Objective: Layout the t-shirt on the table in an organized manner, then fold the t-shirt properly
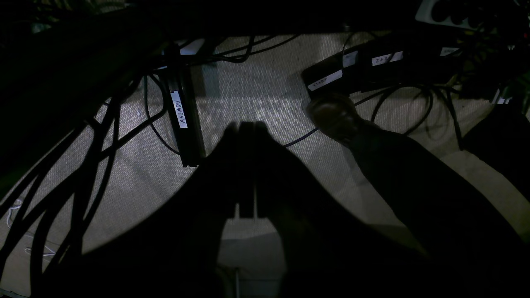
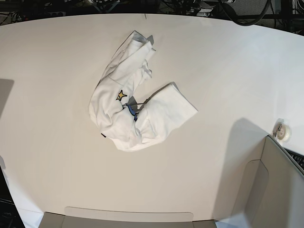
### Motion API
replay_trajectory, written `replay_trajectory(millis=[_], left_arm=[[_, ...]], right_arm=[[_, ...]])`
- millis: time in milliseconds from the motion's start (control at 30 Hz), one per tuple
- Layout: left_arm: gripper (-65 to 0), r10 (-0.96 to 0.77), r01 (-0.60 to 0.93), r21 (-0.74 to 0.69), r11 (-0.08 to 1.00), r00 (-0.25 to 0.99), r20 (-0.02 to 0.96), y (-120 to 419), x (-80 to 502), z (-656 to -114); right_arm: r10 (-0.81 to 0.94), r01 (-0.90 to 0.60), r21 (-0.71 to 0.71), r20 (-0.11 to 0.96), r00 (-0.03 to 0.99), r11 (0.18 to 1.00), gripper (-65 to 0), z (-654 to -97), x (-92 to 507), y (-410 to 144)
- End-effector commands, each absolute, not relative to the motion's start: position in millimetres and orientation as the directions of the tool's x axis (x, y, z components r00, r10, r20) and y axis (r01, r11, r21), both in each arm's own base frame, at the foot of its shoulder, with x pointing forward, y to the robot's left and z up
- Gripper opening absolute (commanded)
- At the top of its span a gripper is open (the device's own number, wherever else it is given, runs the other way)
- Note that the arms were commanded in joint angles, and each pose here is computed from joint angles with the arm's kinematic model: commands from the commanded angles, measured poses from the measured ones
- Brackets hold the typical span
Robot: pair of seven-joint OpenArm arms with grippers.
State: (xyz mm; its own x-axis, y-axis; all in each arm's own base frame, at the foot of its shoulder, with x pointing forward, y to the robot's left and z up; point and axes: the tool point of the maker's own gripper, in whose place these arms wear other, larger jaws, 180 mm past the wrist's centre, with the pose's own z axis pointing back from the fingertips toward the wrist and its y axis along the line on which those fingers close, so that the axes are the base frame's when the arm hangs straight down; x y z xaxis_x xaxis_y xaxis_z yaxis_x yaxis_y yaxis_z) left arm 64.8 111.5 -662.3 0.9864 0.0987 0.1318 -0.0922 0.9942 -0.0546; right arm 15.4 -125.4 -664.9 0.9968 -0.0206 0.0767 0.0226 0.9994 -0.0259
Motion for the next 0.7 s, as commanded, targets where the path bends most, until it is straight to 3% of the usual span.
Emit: replay_trajectory(millis=[0,667], left_arm=[[-65.0,0.094,-0.086,-0.057,0.995,0.985,0.144,110.2,67.3,-661.9],[-65.0,0.094,-0.087,-0.057,0.995,0.986,0.141,110.2,65.3,-662.1]], right_arm=[[-0.020,0.021,-0.020,0.085,0.996,1.000,-64.8,-664.8,15.7,-123.8],[-0.026,0.027,-0.020,0.074,0.997,0.999,-64.8,-664.9,8.1,-124.0]])
